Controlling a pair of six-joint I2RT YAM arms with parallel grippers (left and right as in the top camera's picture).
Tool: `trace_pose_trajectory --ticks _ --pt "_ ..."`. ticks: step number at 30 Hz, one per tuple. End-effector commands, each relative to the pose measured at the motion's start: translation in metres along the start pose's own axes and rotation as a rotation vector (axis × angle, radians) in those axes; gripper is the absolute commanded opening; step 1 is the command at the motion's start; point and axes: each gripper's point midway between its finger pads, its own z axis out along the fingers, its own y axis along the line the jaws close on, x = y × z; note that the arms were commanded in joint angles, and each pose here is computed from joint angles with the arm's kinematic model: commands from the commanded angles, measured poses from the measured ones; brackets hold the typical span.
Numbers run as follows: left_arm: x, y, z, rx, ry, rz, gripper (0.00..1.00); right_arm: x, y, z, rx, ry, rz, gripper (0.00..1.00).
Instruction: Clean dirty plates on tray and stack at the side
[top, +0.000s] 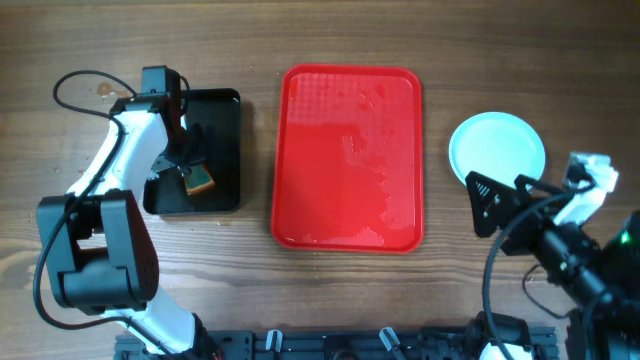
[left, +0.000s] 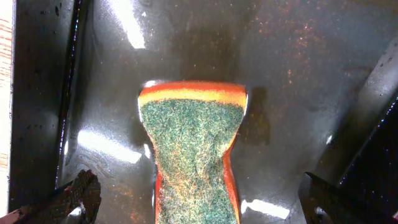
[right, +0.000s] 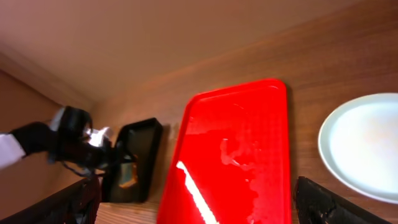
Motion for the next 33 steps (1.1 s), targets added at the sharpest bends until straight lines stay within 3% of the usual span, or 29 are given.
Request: trace_pose_trajectory --ticks 1,5,8,15,22,28,33 --pt "0.001 -0.001 0.000 0.012 0.001 0.011 1.00 0.002 -0.004 -0.008 0.046 -0.015 -0.020 1.00" --pt "0.001 -0.001 0.000 0.012 0.001 0.011 1.00 0.007 -0.036 -0.012 0.223 -0.011 0.006 1.00" --pt "0.001 -0.001 0.000 0.012 0.001 0.011 1.00 -0.004 -0.055 -0.019 0.337 -0.100 -0.029 1.00" --pt "0.001 -0.001 0.000 0.012 0.001 0.011 1.00 0.014 -0.076 0.004 0.280 -0.303 -0.238 1.00" --pt "0.001 -0.001 0.000 0.012 0.001 0.011 1.00 0.066 -0.105 0.041 0.221 -0.340 -0.199 1.00" --pt "0.001 -0.001 0.000 0.012 0.001 0.011 1.00 0.078 -0.131 0.057 0.308 -0.386 -0.207 1.00" --pt "0.001 -0.001 0.000 0.012 0.000 0.011 1.00 0.080 -0.136 0.071 0.278 -0.453 -0.218 1.00"
